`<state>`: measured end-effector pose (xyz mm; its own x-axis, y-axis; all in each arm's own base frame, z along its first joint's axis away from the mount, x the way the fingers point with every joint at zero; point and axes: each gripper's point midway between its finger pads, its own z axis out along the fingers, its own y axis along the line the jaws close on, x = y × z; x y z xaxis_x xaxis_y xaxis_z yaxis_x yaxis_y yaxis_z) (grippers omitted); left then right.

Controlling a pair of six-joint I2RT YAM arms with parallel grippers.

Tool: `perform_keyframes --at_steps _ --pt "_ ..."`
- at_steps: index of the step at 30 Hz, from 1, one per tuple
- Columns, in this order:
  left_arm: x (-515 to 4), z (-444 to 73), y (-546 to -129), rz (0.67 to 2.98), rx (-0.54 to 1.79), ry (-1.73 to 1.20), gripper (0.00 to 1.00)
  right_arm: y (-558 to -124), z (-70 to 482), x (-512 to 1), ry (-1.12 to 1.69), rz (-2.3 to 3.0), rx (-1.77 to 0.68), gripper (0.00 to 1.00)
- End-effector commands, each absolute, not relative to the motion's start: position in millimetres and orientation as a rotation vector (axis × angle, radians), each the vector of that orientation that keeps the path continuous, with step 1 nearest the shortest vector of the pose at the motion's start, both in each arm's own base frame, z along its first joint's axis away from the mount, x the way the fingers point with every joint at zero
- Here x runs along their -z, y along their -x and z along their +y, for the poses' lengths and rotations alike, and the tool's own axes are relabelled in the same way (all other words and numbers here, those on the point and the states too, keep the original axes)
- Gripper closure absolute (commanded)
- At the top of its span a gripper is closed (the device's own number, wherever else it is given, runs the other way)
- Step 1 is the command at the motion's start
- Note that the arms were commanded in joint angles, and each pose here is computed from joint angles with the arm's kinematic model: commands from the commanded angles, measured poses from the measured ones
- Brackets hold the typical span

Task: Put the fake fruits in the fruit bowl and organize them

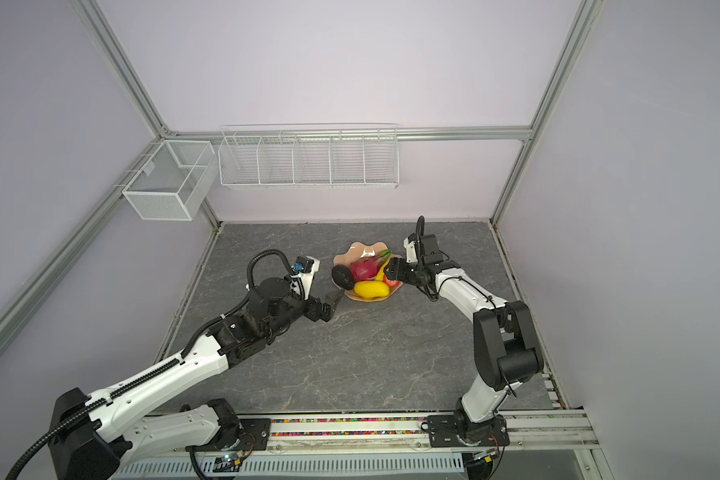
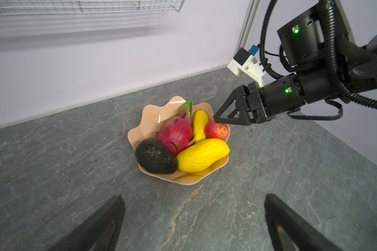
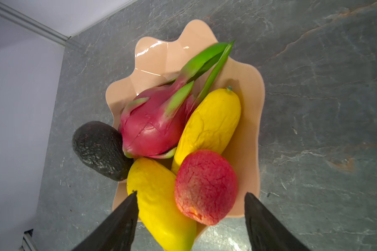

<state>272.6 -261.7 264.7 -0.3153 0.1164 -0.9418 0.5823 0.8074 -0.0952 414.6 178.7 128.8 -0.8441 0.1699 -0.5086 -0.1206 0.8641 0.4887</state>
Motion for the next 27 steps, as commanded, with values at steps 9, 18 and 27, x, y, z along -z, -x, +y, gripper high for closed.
perform_keyframes --at_steps 9,18,27 --pt "-223.9 -6.7 -328.8 1.848 -0.212 0.166 0.01 -409.6 7.2 -148.1 -0.188 2.105 0.099 0.15" --pt "-139.5 31.0 -390.3 1.851 -0.21 0.278 0.01 -407.7 -15.4 -97.3 -0.068 2.017 0.204 0.11" --pt "-120.2 20.5 -391.6 1.76 -0.122 0.185 0.01 -394.7 -7.4 -93.8 -0.012 1.906 0.099 0.11"
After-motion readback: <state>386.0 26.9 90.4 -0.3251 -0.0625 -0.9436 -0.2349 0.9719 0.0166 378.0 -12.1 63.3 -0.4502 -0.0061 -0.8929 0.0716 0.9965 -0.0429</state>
